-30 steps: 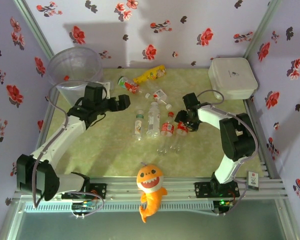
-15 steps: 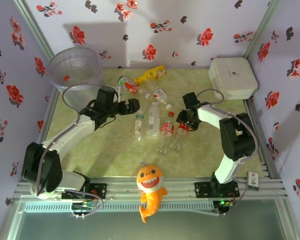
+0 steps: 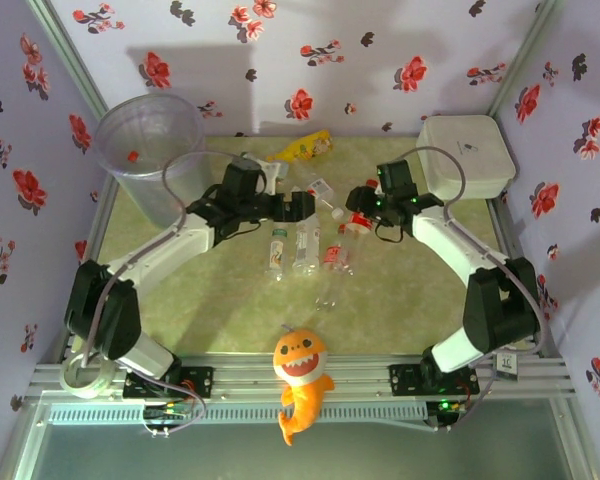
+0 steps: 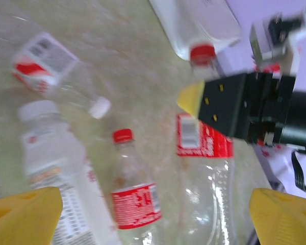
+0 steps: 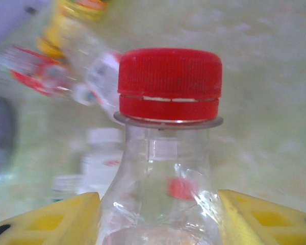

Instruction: Put the plastic bottles in the bin

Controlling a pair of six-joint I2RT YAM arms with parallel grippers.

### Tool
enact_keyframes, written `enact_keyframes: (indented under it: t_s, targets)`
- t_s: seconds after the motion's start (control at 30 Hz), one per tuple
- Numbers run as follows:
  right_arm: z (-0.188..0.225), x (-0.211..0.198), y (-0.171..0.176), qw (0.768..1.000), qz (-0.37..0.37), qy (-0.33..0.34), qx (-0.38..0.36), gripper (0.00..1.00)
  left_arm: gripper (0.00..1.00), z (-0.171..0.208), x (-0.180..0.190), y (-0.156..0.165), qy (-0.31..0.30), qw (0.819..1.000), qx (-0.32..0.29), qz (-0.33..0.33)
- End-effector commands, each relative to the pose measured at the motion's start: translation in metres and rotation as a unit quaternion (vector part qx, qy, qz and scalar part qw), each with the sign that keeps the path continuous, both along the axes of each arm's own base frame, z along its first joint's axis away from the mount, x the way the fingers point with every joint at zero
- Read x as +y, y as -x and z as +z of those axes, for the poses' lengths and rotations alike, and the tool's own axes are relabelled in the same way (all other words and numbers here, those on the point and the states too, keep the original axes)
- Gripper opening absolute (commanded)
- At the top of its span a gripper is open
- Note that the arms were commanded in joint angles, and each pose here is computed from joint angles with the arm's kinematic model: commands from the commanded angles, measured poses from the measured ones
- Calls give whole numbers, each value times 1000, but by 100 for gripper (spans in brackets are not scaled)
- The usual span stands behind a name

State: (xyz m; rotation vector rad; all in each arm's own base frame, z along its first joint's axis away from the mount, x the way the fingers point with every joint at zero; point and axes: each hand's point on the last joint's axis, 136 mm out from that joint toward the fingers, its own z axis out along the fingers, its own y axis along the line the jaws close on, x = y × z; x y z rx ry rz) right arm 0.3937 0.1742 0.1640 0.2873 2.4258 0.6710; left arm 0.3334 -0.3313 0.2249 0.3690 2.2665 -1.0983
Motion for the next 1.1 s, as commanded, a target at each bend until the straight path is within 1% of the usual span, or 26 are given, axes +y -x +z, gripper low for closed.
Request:
enact_keyframes:
  t_s: [0.0,0.1,0.17,0.23,0.43,0.67,0.73,0.8,0.97,1.03,1.07]
  targets:
    - [37,33,-11,992,36,-103,-67,40,95,15,-35,15,43,997,2,-63]
    - [48,45,-14,984,47,-150,-81,40,95,3,-49,19,40,996,17,-81]
    - [53,51,-14,981,55,-166,-86,39,95,-9,-55,17,34,995,33,-87]
    - [53,56,-13,980,63,-168,-83,40,95,-18,-61,16,33,994,46,-92]
    - [51,69,-7,977,85,-177,-77,39,95,-25,-75,14,35,993,49,-103]
    - [42,73,-5,979,89,-172,-66,38,91,-27,-77,12,39,993,48,-101]
    - [39,73,-5,980,90,-168,-63,38,89,-27,-76,12,40,993,47,-101]
    - [37,72,-4,981,90,-163,-62,39,84,-28,-77,12,40,993,49,-100]
    - [37,71,-1,981,95,-156,-60,39,62,-30,-79,9,39,993,51,-98]
    - [38,71,-1,981,96,-156,-60,41,60,-32,-80,9,38,993,53,-98]
    - [39,72,-1,981,98,-156,-61,45,59,-32,-80,8,38,993,54,-98]
